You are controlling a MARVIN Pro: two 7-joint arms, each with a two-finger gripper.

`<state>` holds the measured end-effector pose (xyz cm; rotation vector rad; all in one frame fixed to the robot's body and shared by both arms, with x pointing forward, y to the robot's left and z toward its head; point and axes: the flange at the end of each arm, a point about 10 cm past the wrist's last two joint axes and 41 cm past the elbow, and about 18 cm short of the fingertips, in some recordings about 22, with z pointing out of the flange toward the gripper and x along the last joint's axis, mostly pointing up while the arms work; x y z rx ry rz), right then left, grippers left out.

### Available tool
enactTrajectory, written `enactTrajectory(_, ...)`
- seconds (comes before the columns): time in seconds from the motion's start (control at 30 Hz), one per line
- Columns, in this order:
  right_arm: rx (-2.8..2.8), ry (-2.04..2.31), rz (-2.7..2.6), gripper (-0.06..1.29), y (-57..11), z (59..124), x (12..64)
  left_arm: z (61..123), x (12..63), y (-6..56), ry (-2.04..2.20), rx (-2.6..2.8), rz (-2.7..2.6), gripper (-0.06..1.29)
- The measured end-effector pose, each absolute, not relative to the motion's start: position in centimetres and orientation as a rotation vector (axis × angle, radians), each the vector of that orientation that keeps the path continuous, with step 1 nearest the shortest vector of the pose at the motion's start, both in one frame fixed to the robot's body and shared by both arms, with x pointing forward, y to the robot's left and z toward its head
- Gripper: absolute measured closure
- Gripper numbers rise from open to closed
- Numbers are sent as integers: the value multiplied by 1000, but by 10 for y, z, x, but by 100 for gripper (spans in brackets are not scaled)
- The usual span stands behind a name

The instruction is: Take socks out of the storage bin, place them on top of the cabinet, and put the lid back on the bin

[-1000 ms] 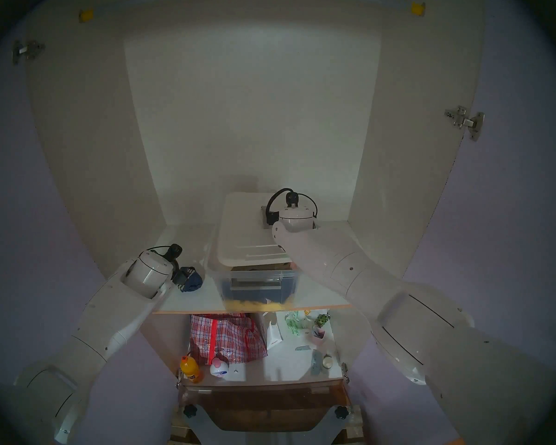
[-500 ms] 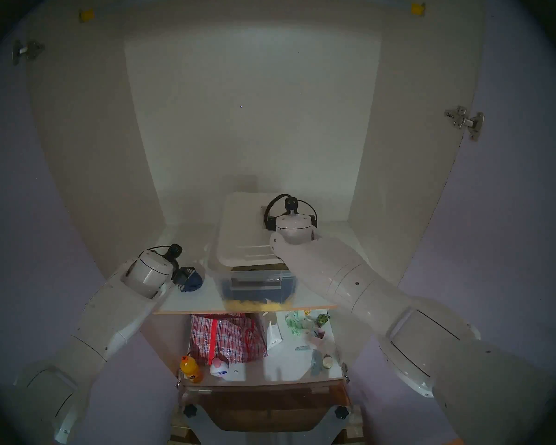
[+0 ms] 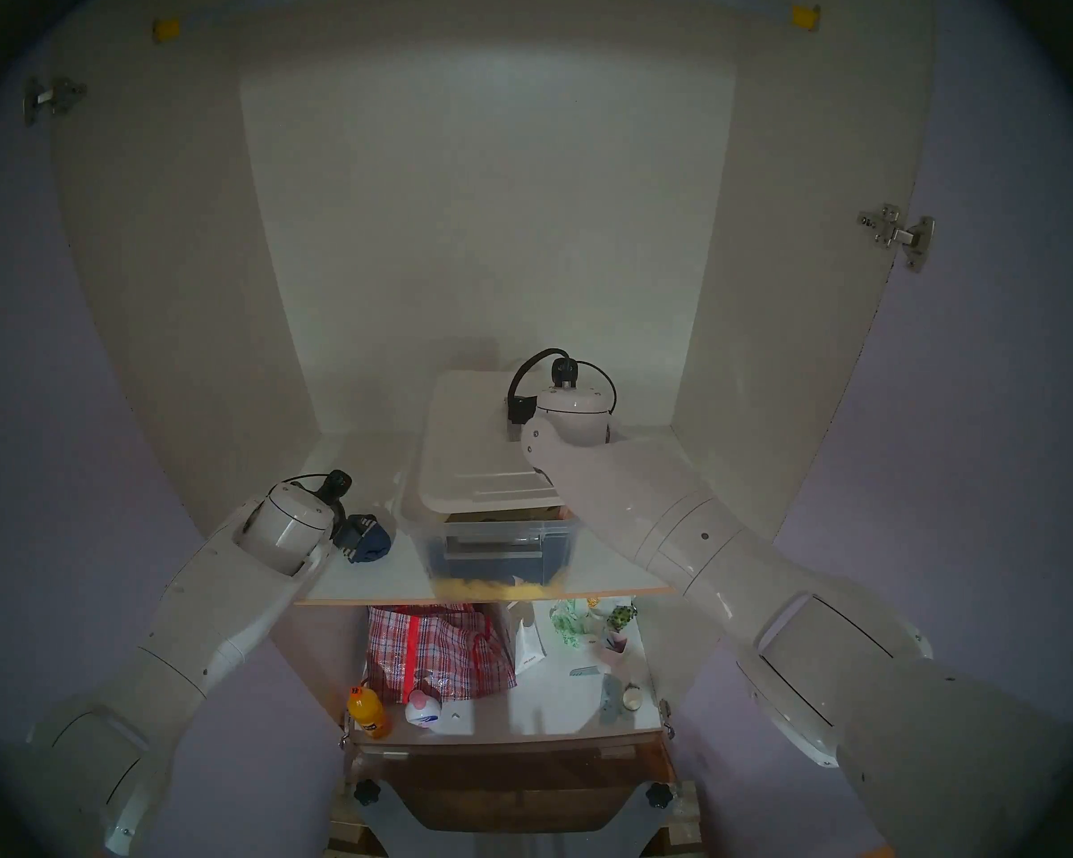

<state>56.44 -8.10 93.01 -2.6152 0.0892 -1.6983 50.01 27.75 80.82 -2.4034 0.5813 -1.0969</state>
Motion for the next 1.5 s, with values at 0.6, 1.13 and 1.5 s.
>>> enactTrajectory(0.6,-2579,75,-1622,-2,-51,906,601,808,500,278,581,-2403,-1097,1)
enactTrajectory(1.13,-2547,110,-1618,92,-42,883,623,808,500,278,581,-2403,-1097,1)
enactTrajectory(1.5,-2539,87,-1695,102,-23,893,618,808,500,278,581,-2403,-1097,1)
